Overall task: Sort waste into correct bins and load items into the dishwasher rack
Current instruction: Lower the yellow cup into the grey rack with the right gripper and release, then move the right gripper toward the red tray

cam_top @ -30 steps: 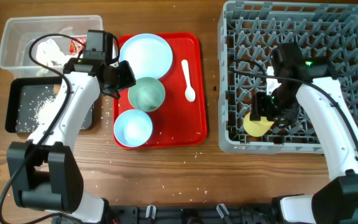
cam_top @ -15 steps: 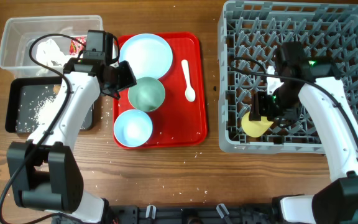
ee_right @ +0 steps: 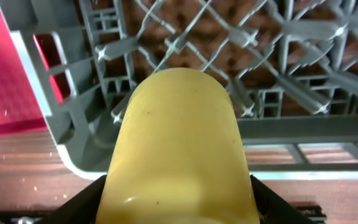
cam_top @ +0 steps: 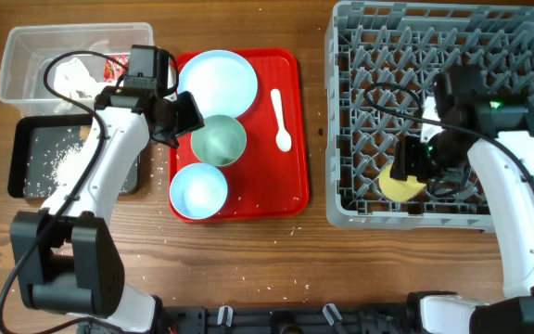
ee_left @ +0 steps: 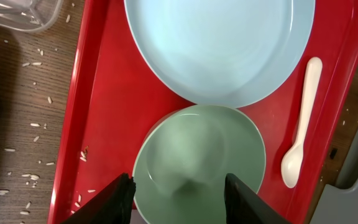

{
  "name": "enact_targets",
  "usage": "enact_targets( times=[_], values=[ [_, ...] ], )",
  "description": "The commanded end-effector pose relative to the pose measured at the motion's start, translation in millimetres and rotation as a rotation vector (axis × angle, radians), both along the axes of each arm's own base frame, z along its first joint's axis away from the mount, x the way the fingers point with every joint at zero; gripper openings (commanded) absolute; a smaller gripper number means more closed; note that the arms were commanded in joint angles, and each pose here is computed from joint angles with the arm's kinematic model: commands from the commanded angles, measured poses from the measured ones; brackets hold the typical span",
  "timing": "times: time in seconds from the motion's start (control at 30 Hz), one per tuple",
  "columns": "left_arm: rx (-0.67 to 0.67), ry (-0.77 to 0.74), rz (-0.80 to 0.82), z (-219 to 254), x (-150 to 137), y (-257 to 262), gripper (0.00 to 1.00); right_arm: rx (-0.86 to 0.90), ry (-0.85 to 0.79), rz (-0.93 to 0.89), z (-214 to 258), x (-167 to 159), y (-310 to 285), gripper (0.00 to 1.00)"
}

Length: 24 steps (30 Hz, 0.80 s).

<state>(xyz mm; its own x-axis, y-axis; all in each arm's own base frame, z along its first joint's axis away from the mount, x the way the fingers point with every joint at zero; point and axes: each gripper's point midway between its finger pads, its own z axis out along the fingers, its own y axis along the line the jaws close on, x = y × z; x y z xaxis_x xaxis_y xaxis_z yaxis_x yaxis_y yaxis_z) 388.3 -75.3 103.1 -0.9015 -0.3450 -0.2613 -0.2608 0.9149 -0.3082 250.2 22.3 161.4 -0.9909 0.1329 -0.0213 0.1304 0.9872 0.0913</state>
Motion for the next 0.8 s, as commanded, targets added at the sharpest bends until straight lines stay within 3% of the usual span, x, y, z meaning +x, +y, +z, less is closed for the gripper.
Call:
enact_targets(
  times=[0.0,0.2,0.33,0.37,0.4,0.6,0.73,0.77],
  values=[
    [0.012,-0.029,-0.007,9.8,2.0,0.5,0.48,-0.022,0.0,-0.018,-6.6,-1.4,-4.4,0.3],
    [0.012,-0.028,-0.007,9.8,1.9,0.5,0.47,-0.015,0.031,-0.02,-35.4,-4.3,-3.4,0.3],
    [0.012,-0.028,-0.007,9.8,1.9,0.5,0.47,-0.007,0.02,-0.023,-40.4,-1.5,-2.0,0.76],
    [0.012,-0.028,-0.007,9.8,1.9,0.5,0.47,-0.007,0.02,-0.023,-40.4,-1.5,-2.0,0.95],
    [0.012,-0.028,-0.007,9.8,1.9,0.5,0.47,-0.007,0.017,-0.023,-40.4,-1.0,-2.0,1.0],
    [0.012,-0.028,-0.007,9.7,1.8,0.5,0.47,0.007,-0.07,-0.025,-17.4,20.1,0.4,1.0],
    [0.012,-0.028,-0.008,9.7,1.8,0.5,0.47,0.112,-0.247,0.032,36.9,55.3,19.3,1.0],
    [0.016,-0.03,-0.019,9.8,1.8,0.4,0.47,0.204,-0.34,0.097,62.1,69.8,36.6,0.99]
  ],
)
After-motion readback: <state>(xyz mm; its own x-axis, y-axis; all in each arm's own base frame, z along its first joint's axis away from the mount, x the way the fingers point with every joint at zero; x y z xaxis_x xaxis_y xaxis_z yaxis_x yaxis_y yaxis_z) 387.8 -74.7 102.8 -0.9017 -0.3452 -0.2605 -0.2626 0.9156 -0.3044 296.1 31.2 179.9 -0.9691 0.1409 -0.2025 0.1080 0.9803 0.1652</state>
